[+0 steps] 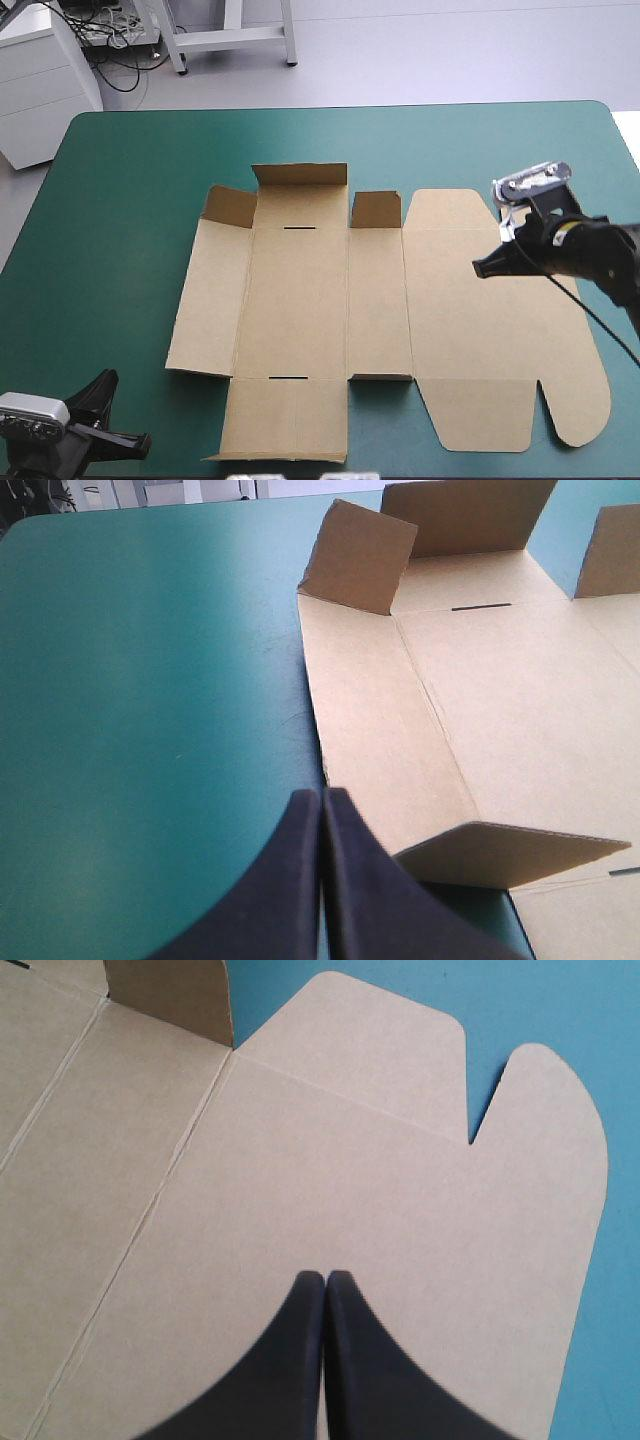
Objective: Fold the box
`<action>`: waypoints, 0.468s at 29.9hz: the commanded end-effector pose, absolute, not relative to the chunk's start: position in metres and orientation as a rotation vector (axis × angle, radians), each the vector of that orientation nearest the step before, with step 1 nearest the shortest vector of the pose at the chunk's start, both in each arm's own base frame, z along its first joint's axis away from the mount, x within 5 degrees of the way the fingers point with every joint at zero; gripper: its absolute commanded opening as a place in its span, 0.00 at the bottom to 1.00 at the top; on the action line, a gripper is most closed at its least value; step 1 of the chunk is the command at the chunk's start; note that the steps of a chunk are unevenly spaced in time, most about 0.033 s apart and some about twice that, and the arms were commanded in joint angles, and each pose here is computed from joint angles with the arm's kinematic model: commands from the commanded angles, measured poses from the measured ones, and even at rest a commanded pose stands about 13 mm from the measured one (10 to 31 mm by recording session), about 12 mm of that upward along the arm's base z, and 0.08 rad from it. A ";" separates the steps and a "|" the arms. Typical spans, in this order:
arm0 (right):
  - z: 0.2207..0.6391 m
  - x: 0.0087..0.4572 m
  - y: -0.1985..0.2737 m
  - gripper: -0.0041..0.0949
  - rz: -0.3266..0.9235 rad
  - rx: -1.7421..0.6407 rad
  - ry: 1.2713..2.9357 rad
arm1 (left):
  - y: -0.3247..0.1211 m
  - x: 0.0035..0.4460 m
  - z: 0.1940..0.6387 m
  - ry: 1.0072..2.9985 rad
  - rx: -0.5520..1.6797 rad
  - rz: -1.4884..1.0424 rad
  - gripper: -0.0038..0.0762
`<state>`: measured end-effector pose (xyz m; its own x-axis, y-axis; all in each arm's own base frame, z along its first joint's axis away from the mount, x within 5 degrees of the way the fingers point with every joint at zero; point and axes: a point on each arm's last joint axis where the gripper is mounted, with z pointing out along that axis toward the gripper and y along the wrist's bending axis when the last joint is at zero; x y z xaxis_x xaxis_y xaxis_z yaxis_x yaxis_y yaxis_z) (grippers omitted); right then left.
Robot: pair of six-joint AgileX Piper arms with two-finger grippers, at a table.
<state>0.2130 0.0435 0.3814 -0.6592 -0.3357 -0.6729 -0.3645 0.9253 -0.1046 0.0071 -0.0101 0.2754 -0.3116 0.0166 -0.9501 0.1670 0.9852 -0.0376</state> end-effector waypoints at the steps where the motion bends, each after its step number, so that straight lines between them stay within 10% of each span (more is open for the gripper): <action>1: 0.387 0.187 0.038 0.02 0.063 -0.435 2.218 | -0.011 0.006 0.291 1.789 0.111 -0.181 0.01; 14: 0.375 0.135 0.029 0.02 0.079 -0.393 2.175 | -0.016 0.048 0.343 1.898 0.094 -0.235 0.01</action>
